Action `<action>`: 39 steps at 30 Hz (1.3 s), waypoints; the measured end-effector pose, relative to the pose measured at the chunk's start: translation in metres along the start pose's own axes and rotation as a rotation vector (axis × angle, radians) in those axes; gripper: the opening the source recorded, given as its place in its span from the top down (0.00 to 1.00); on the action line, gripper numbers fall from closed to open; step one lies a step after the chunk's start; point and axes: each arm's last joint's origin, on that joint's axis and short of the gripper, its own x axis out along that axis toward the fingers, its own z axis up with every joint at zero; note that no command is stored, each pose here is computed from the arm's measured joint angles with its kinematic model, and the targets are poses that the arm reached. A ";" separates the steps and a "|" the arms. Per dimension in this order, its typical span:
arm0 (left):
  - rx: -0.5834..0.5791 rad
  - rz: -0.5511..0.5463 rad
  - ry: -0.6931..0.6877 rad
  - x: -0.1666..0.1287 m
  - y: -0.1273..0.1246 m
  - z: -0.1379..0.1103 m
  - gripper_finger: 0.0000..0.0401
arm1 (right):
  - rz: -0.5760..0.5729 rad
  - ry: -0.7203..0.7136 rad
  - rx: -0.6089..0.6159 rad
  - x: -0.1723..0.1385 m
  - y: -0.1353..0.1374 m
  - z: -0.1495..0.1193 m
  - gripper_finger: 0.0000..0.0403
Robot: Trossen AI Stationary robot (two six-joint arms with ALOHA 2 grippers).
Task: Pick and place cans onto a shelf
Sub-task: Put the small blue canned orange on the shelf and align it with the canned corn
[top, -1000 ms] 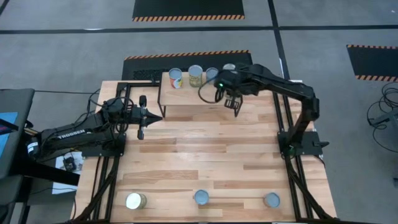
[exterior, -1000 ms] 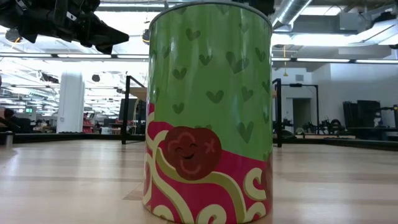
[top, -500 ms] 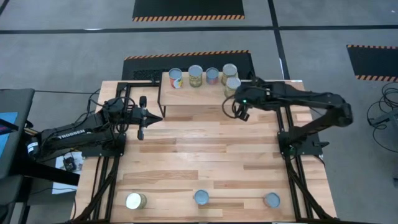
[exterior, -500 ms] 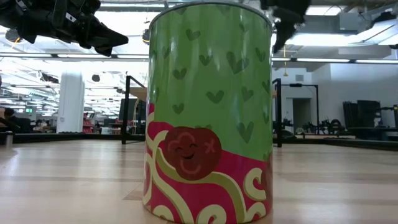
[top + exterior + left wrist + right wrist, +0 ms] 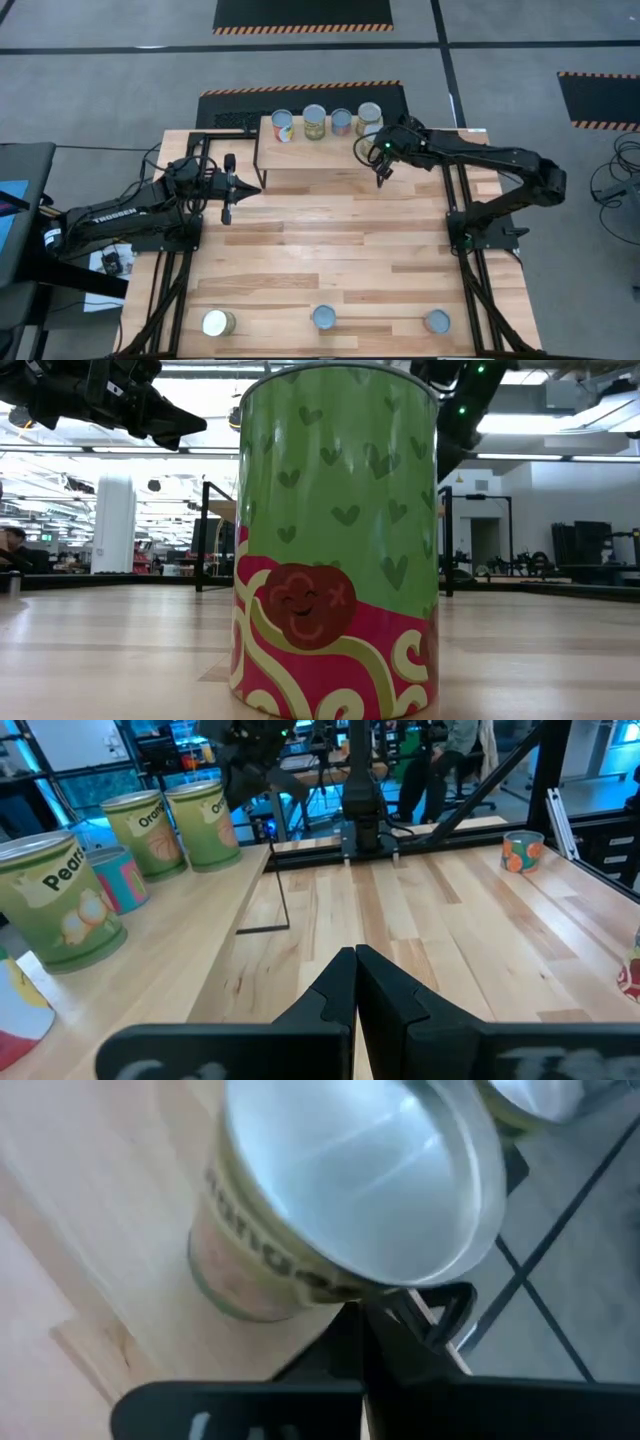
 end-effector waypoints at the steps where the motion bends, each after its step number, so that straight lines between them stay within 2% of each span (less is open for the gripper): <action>1: 0.000 0.000 0.001 0.000 0.000 0.000 1.00 | 0.008 -0.005 -0.007 0.002 0.002 0.001 0.98; 7: -0.001 0.000 0.002 0.000 0.000 0.000 1.00 | 0.022 -0.037 -0.012 0.000 0.006 0.004 0.98; 13: -0.004 -0.001 0.015 0.000 0.000 -0.002 1.00 | 0.059 -0.081 -0.007 -0.024 0.008 0.000 0.98; 15: -0.006 -0.002 0.023 0.000 0.000 -0.002 1.00 | 0.109 -0.111 -0.009 -0.037 0.015 -0.002 0.99; 20: -0.006 -0.003 0.023 0.000 0.000 -0.002 1.00 | 0.315 -0.177 -0.092 -0.071 0.043 -0.012 0.99; 22: -0.008 -0.003 0.023 0.000 0.000 -0.002 1.00 | 0.388 -0.181 -0.083 -0.087 0.055 -0.020 0.99; 26: -0.012 -0.004 0.027 0.000 -0.001 -0.003 1.00 | 0.492 -0.055 0.003 -0.117 0.083 -0.049 0.99; 33: -0.025 -0.003 0.022 0.000 0.000 -0.002 1.00 | 0.568 0.184 0.139 -0.167 0.158 -0.120 0.97; 39: -0.031 -0.003 0.023 0.000 0.000 -0.002 1.00 | 0.499 0.412 0.322 -0.191 0.213 -0.180 0.89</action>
